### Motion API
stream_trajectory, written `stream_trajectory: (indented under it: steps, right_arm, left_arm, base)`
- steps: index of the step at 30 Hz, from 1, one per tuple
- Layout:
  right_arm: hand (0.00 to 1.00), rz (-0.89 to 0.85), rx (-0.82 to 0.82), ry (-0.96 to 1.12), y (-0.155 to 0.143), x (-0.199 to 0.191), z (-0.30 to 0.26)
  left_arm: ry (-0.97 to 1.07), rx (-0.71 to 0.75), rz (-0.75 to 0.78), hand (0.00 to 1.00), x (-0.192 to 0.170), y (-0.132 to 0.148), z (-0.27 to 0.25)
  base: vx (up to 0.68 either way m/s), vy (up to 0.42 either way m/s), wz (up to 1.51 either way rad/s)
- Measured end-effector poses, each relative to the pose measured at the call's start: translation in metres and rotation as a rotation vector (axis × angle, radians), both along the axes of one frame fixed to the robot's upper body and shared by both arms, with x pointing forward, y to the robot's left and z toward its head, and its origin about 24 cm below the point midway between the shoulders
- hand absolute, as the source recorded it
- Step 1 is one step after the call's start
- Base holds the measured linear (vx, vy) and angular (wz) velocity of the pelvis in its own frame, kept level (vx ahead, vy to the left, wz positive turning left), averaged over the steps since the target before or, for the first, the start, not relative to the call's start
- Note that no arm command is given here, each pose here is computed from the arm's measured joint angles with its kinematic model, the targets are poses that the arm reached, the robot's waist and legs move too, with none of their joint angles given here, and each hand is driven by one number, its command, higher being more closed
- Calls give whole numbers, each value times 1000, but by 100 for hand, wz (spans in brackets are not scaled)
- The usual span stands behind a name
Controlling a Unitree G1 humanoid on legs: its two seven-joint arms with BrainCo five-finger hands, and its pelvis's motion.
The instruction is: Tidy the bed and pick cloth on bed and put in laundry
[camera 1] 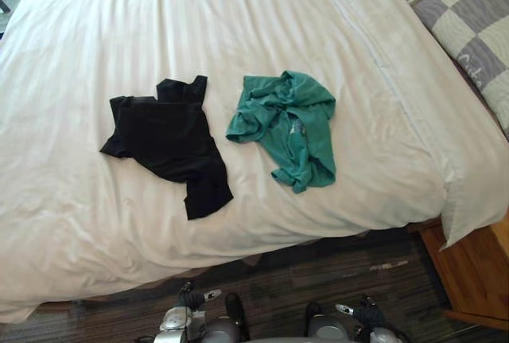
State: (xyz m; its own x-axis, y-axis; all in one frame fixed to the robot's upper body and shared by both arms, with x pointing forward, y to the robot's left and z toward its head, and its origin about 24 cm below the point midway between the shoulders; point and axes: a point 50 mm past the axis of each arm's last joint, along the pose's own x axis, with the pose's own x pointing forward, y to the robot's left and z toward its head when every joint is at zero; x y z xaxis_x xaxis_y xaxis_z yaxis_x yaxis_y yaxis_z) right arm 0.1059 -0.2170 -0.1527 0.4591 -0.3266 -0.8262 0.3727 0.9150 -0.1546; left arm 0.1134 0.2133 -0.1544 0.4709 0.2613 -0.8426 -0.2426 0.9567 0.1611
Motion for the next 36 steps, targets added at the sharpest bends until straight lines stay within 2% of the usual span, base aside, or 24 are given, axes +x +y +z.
stream_trajectory:
  steps: [3, 4, 5, 8, 10, 11, 12, 14, 15, 17, 18, 21, 24, 26, 28, 31, 34, 36]
  right_arm:
    - [0, -284, 63, -4, -12, -21, -4]
    - [0, -435, 66, -12, -26, -36, -3]
    - [0, -515, 65, -20, -33, -44, -3]
    - [0, -845, -43, -75, -89, -91, 14]
    - [0, -884, -127, -122, -115, -100, 29]
    - [0, -872, -221, -198, -142, -94, 50]
    - [0, -860, -264, -230, -153, -90, 59]
    - [0, -776, -452, -365, -194, -69, 105]
    - [0, -746, -497, -406, -202, -59, 119]
    - [0, -612, -677, -556, -223, -19, 172]
    - [0, -569, -722, -580, -225, -11, 183]
    - [0, -361, -865, -678, -219, 30, 222]
    - [0, -192, -893, -768, -187, 63, 231]
    - [0, -11, -902, -854, -157, 94, 244]
    - [0, 173, -844, -972, -119, 137, 256]
    - [0, 216, -897, -1096, -102, 149, 285]
    - [0, 229, -926, -1111, -103, 153, 295]
    - [0, 227, -940, -1167, -100, 160, 310]
  left_arm:
    - [5, -3, 291, 0, -24, 28, -1]
    - [-4, -2, 449, 0, -40, 42, 0]
    - [-8, -1, 528, 0, -49, 49, 1]
    - [-16, 62, 898, 0, -108, 86, 9]
    - [-50, 139, 997, 0, -128, 114, 23]
    - [-107, 248, 1042, 0, -141, 152, 47]
    - [-138, 299, 1042, 0, -143, 168, 60]
    - [-310, 497, 971, 0, -128, 228, 118]
    - [-365, 532, 955, 0, -121, 238, 132]
    - [-594, 650, 871, 0, -85, 266, 188]
    - [-650, 677, 842, 0, -74, 269, 201]
    - [-852, 766, 702, 0, -26, 265, 242]
    - [-1022, 799, 571, 0, 16, 237, 268]
    - [-1249, 793, 452, 0, 68, 210, 314]
    - [-1314, 814, 77, 0, 129, 160, 345]
    - [-1496, 777, 12, 0, 137, 107, 352]
    - [-1394, 829, -57, 0, 160, 99, 342]
    - [-1396, 842, -68, 0, 172, 94, 351]
  base:
    - [39, -21, 12]
    - [36, -38, 9]
    - [34, -41, 14]
    - [22, -43, 23]
    - [-14, -58, 12]
    - [-53, -89, 14]
    - [-60, -110, 19]
    - [-43, -78, 17]
    - [-52, -81, 15]
    - [-74, -79, 22]
    - [-77, -55, 25]
    - [-16, -42, 11]
    - [28, -36, -3]
    - [8, -14, -25]
    - [-17, 14, -47]
    - [4, 50, -36]
    - [-14, 8, -41]
    - [-53, -10, -38]
